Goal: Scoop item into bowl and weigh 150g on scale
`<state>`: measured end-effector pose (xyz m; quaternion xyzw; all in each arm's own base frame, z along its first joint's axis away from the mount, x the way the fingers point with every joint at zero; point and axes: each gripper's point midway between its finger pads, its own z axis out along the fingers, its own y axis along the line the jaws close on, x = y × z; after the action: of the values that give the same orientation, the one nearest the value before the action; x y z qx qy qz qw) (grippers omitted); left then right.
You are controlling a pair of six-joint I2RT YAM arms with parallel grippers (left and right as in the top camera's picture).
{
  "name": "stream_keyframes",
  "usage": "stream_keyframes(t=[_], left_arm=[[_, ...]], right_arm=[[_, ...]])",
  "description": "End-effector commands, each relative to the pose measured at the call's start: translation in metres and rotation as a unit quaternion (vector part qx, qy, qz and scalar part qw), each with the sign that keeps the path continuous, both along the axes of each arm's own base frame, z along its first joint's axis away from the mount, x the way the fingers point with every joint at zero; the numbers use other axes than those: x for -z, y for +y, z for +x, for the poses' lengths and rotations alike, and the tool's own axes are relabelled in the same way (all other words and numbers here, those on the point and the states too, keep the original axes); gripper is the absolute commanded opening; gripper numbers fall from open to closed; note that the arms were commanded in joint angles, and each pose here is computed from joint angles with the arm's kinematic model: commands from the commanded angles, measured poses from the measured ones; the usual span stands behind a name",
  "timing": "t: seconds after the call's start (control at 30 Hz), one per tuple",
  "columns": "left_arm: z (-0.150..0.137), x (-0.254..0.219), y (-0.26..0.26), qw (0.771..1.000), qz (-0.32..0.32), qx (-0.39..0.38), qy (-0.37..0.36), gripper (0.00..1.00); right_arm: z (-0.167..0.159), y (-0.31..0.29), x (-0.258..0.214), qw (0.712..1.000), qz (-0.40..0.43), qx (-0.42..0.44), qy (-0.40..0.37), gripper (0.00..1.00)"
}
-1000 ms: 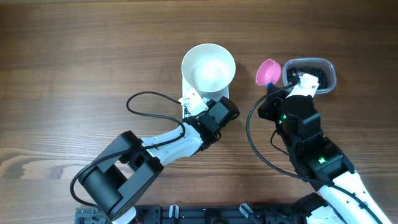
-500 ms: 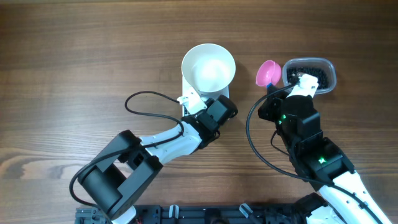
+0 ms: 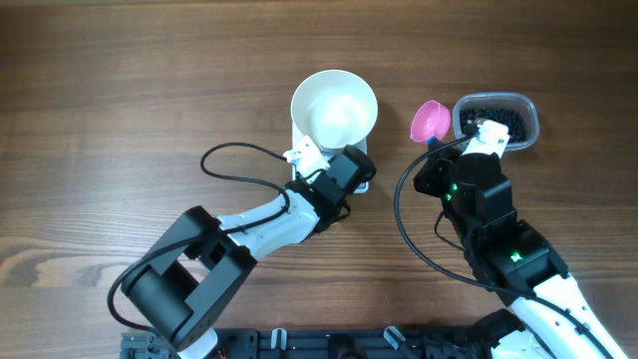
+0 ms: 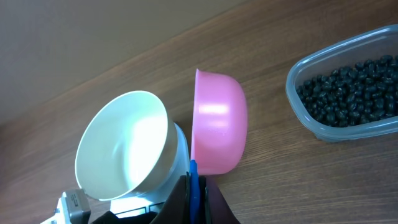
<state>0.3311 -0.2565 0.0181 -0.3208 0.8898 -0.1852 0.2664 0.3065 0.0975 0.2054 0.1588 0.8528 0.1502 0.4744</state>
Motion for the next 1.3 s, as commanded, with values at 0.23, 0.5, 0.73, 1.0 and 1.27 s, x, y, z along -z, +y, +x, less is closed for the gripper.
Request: stream_keyframes(t=[0.23,0.5,0.73,1.0,1.27], left_arm=[[-0.024,0.024,0.001,0.997,0.009,0.036,0.065,0.04],[-0.019,0.022,0.008,0.998,0.025,0.023,0.050,0.04],[-0.017,0.022,0.014,0.998,0.039,0.014,0.044,0.04],[-0.016,0.021,0.018,0.998,0.046,0.009,0.040,0.04],[-0.015,0.021,0.022,0.998,0.056,0.002,0.037,0.04]], right_arm=[[0.004,-0.007,-0.006,1.000,-0.013,0.016,-0.011,0.04],[0.005,-0.013,-0.007,0.999,-0.046,0.018,-0.017,0.04],[0.005,-0.013,-0.007,0.999,-0.046,0.019,-0.017,0.04],[0.005,-0.013,-0.007,0.999,-0.046,0.019,-0.017,0.04],[0.006,-0.014,-0.007,0.998,-0.057,0.015,-0.018,0.04]])
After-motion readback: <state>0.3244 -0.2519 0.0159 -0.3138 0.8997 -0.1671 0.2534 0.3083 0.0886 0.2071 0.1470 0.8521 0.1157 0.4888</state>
